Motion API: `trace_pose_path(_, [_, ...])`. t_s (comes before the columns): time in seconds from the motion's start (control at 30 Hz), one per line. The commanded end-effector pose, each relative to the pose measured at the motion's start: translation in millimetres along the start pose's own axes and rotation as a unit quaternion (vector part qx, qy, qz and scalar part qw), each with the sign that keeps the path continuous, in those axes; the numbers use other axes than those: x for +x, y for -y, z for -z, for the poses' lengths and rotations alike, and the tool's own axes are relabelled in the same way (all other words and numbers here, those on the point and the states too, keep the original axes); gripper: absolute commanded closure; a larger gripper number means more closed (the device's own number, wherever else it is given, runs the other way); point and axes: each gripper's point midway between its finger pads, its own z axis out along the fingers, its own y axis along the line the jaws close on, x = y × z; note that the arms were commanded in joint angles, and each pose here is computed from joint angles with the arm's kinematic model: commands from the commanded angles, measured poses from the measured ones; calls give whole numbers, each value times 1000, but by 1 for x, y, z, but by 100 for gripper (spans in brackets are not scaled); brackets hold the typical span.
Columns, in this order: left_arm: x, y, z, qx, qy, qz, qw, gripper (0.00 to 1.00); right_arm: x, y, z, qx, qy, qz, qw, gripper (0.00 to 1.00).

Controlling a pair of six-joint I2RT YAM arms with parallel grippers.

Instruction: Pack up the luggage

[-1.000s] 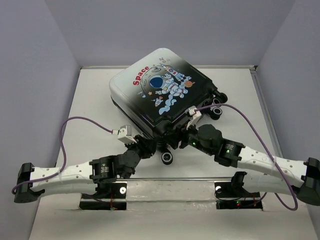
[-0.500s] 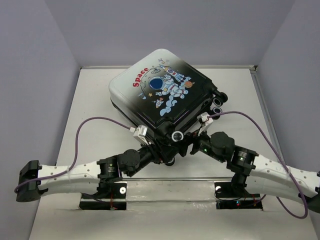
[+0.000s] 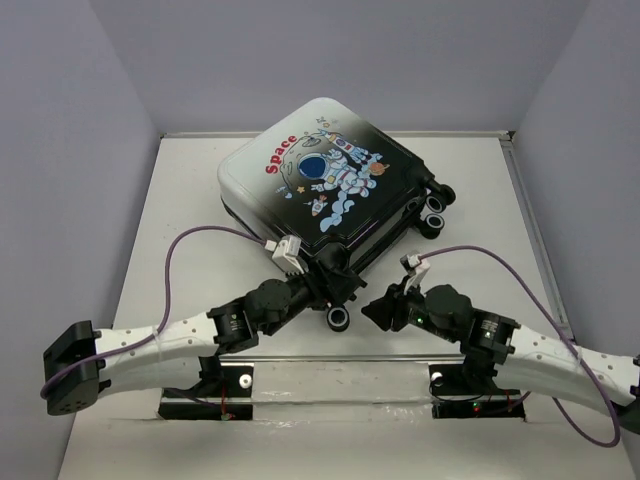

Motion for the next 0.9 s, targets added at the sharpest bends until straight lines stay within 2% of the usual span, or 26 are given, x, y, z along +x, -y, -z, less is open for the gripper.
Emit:
trace_pose_path(0.0, [-29,38,-9,49,34,11,998,15,0,-5,-14,-17,16,12,1000,48])
trace_pose_path(0.1, [-33,47,-13,63,41,27,997,17,0,-1,-23,-21,37,33,999,37])
trace_pose_path(0.2, [-29,57,-17,84,33,44,995,21,11,8,-30,-25,50,50,997,37])
trace_pose_path(0.3, [-27,65,-20,101,29,62,992,31,6,7,-38,-40,86,61,994,37])
trace_pose_path(0.37, [-26,66,-24,103,29,71,992,42,-1,8,-47,-36,107,74,991,37])
trace_pose_path(0.4, [-26,67,-24,104,29,75,991,52,-2,8,-50,-34,107,79,991,37])
trace_pose_path(0.47, [-28,71,-25,109,32,79,990,60,-1,6,-59,-36,108,89,990,37])
trace_pose_path(0.7, [-34,81,-24,120,36,75,989,75,-20,2,-67,-42,158,88,983,37])
trace_pose_path(0.87, [-34,85,-27,122,34,77,989,92,-31,13,-71,-29,182,87,979,38])
